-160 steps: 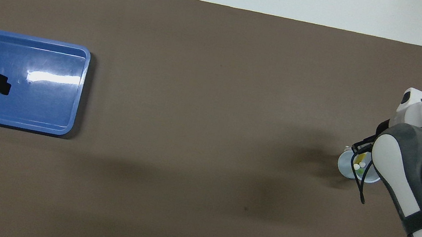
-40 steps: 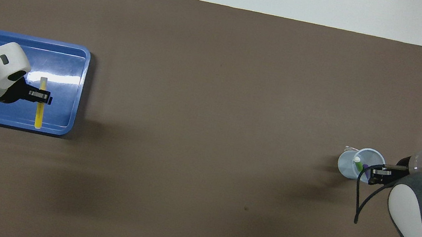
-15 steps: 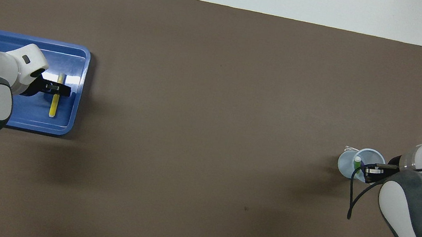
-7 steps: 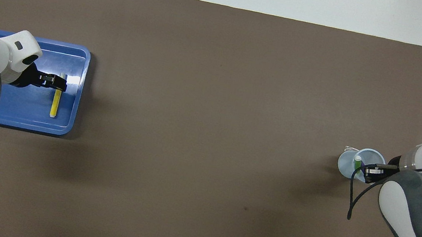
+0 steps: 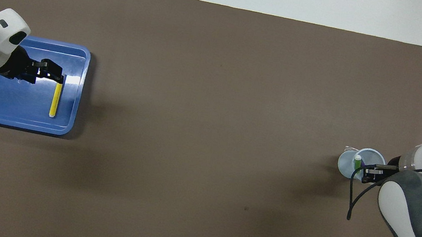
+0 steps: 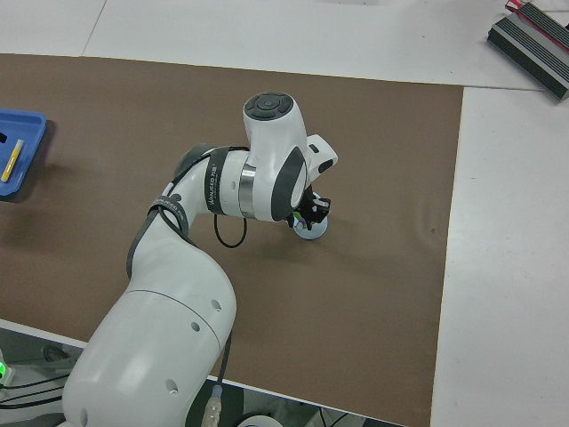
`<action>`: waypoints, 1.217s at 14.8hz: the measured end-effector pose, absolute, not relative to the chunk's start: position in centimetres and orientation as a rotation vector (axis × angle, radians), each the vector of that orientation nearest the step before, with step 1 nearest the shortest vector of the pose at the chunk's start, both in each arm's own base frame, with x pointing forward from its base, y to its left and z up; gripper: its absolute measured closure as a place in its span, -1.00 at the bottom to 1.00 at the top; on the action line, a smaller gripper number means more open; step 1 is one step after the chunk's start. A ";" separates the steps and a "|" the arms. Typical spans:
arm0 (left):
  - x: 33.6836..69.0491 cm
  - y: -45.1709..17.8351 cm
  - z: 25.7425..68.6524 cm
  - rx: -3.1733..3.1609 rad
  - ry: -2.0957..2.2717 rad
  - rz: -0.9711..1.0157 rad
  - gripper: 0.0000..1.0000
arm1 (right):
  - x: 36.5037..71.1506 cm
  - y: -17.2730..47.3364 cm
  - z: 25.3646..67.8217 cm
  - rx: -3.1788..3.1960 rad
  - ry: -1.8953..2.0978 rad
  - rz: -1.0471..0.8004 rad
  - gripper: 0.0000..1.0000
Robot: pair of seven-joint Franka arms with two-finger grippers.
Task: Right arm passes pens to left for tray arrangement
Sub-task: 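Open the left gripper and lift while the right gripper lifts purple pen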
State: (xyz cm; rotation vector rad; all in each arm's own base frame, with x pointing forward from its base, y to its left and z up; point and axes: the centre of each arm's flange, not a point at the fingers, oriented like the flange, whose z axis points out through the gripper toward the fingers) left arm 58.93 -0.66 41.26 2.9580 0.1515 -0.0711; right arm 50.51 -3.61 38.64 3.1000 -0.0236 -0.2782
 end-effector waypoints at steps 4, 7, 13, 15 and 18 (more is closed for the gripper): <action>57.6 -3.3 45.5 2.843 0.441 -0.112 -0.62 | 50.2 -3.6 38.2 3.100 -0.015 -0.293 0.56; 56.6 -6.2 48.8 2.707 0.704 -0.130 -0.60 | 50.2 -3.9 38.3 3.105 0.080 -0.293 0.67; 54.6 -10.3 54.2 2.366 1.215 -0.230 -0.60 | 50.8 -4.0 40.8 3.104 0.258 -0.341 0.67; 54.1 -11.1 55.3 2.256 1.359 -0.280 -0.60 | 51.1 -3.0 44.5 3.094 0.343 -0.405 0.67; 53.4 -13.1 56.2 2.154 1.511 -0.341 -0.60 | 50.9 -0.5 52.3 3.088 0.433 -0.436 0.67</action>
